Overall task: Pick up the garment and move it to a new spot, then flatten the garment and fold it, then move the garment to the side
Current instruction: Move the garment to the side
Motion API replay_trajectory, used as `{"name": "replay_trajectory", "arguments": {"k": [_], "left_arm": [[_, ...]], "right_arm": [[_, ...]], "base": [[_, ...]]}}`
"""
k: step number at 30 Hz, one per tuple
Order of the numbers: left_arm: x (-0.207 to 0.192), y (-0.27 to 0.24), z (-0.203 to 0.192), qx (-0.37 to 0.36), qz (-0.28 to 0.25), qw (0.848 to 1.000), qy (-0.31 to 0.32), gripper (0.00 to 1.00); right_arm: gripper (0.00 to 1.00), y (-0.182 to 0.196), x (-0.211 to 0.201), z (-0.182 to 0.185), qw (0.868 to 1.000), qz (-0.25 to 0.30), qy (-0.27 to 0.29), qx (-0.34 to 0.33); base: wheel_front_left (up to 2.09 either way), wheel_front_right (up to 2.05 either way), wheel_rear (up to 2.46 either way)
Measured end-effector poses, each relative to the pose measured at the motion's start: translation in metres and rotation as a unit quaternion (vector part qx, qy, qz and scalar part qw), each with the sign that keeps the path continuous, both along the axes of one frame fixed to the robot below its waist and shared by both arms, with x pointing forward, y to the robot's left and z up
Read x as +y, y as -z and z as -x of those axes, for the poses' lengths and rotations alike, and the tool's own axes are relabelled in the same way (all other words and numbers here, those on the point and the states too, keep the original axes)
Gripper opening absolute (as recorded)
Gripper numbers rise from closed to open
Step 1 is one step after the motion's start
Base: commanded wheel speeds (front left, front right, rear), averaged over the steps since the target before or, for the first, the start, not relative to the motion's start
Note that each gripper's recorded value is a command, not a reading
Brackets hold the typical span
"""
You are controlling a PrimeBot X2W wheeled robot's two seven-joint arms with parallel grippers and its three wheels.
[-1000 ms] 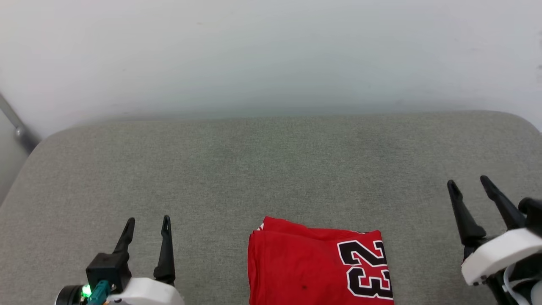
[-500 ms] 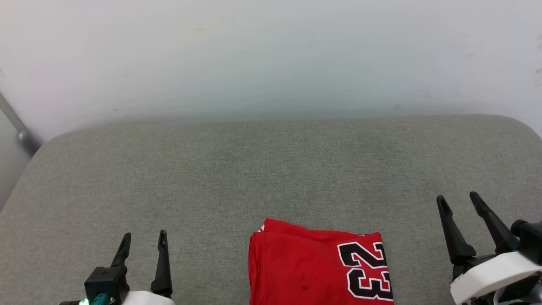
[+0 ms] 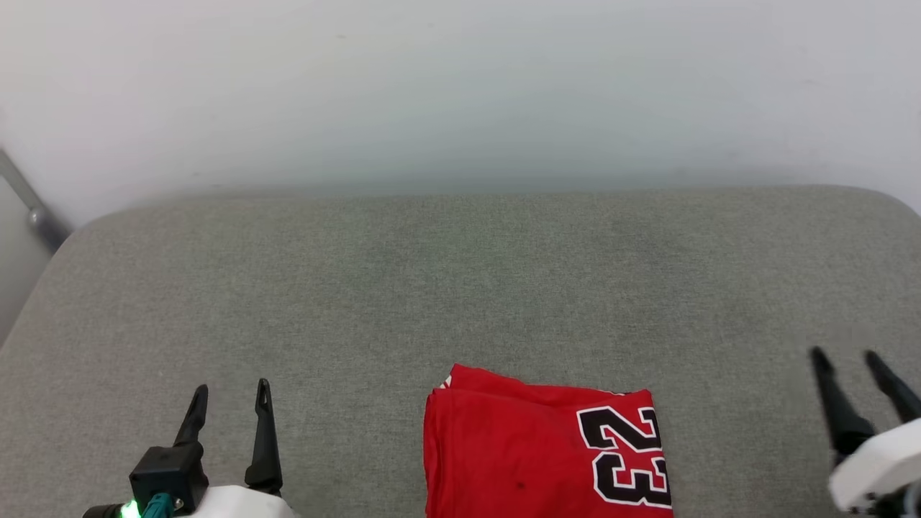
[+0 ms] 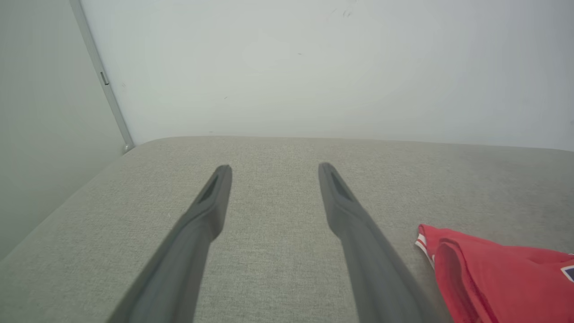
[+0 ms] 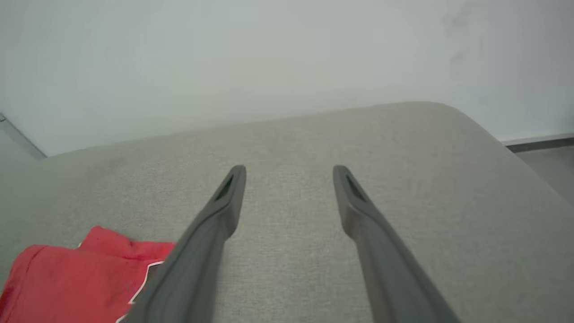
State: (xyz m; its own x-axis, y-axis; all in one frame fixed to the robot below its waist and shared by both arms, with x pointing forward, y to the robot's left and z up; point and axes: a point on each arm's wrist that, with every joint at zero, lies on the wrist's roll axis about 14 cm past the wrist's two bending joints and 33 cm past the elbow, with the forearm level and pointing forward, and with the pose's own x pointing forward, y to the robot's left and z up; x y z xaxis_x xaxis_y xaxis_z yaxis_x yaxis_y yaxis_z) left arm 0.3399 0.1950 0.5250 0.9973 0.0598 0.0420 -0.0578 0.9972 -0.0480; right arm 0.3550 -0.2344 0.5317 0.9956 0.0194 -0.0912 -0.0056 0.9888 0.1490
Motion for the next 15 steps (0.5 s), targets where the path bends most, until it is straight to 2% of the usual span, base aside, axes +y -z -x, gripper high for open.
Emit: {"name": "replay_trajectory", "arguments": {"k": [4, 8, 12, 14, 15], "left_arm": [[0.005, -0.009, -0.001, -0.018, 0.004, 1.0, -0.012, 1.0], [0.013, -0.013, 0.002, -0.027, 0.011, 0.999, -0.026, 1.0], [0.019, -0.015, 0.004, -0.032, 0.014, 0.999, -0.036, 1.0], [0.021, -0.014, 0.005, -0.032, 0.016, 0.999, -0.039, 1.0], [0.022, -0.014, 0.005, -0.032, 0.015, 0.998, -0.042, 1.0]], "right_arm": [[1.0, 0.024, -0.047, 0.004, 0.995, -0.037, 0.05, 0.079], [1.0, 0.06, -0.066, 0.013, 0.976, -0.091, 0.06, 0.189], [1.0, 0.101, -0.051, 0.027, 0.939, -0.149, 0.036, 0.309], [1.0, 0.122, -0.034, 0.035, 0.912, -0.195, 0.02, 0.36], [1.0, 0.133, -0.022, 0.041, 0.894, -0.222, 0.01, 0.389]], "base": [[0.0, 0.0, 0.0], [0.0, 0.0, 0.0], [0.0, 0.0, 0.0], [0.0, 0.0, 0.0], [0.0, 0.0, 0.0]]}}
